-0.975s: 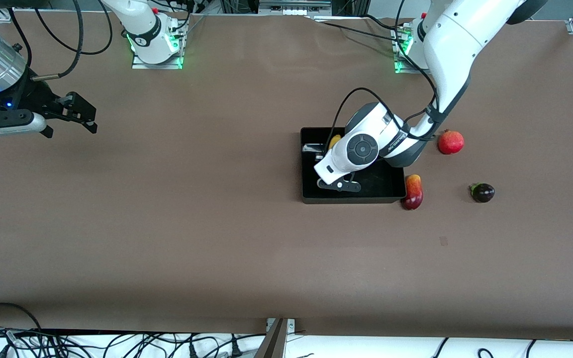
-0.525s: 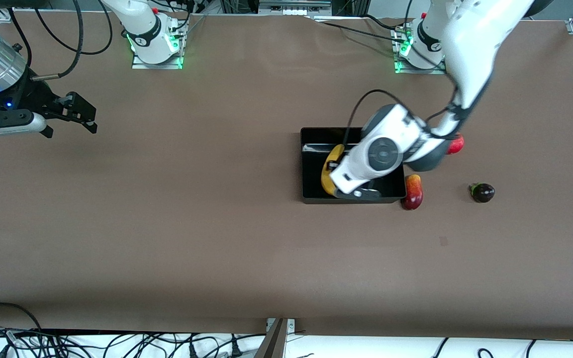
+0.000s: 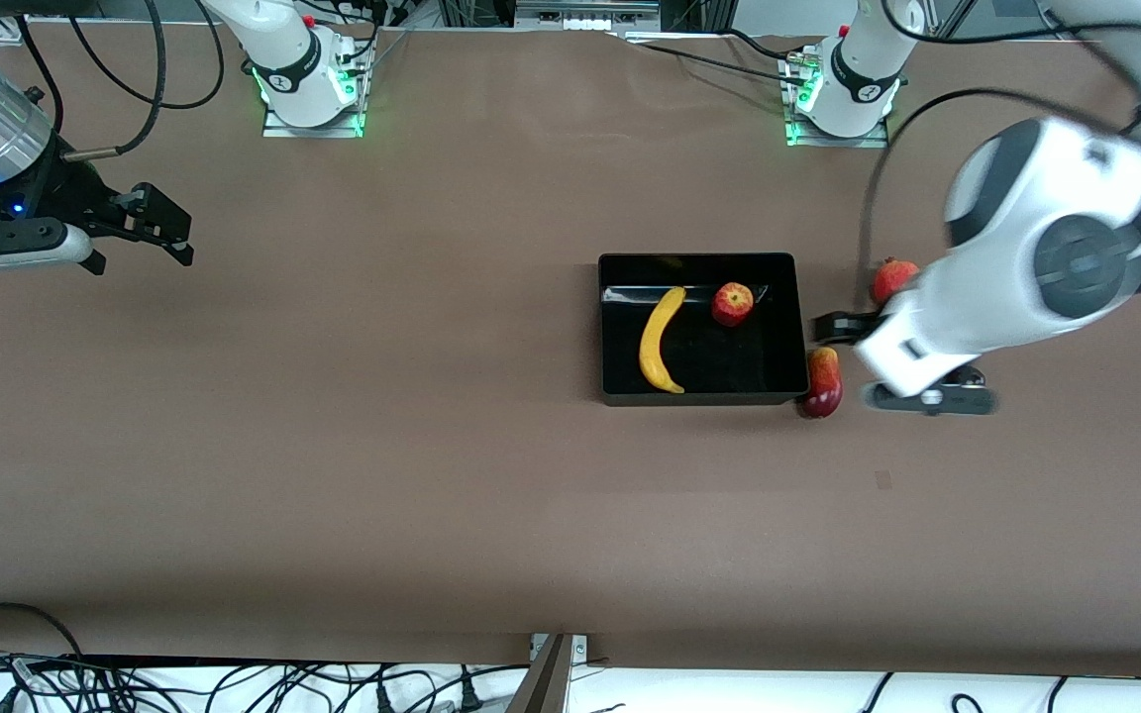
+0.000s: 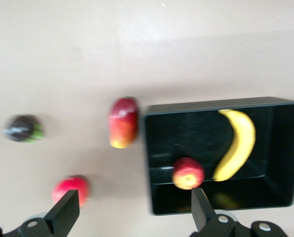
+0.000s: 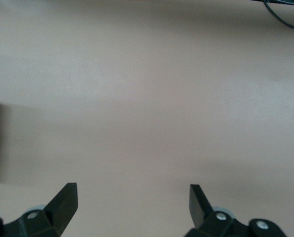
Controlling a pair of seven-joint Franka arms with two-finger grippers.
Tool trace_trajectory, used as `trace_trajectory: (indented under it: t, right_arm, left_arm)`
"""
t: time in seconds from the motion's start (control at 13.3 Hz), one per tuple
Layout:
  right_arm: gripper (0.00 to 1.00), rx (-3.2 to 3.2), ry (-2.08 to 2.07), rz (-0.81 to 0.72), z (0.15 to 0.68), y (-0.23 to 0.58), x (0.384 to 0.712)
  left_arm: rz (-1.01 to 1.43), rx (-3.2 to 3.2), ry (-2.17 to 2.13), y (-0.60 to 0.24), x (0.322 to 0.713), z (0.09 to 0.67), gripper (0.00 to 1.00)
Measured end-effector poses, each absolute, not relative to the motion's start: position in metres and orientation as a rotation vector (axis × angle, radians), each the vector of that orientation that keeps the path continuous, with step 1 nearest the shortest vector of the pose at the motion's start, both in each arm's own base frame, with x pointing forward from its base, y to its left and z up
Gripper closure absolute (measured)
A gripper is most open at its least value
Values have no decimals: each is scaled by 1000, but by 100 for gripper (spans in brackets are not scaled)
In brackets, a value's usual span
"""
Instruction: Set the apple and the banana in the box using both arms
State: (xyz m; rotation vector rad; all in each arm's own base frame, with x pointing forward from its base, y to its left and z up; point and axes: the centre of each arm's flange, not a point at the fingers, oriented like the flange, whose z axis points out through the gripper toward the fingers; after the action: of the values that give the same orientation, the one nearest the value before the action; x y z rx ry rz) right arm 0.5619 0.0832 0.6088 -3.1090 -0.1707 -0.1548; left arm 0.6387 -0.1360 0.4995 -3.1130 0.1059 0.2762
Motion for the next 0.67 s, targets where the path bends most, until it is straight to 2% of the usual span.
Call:
trace_trajectory:
  t: [0.38, 0.67]
  right_arm:
    - [0, -3109, -171, -156, 609, 83, 562]
    - [0, -3109, -171, -156, 609, 83, 562]
  left_arm:
    - [141, -3083, 24, -64, 580, 580, 0]
    - [87, -3092, -21, -36, 555, 580, 0]
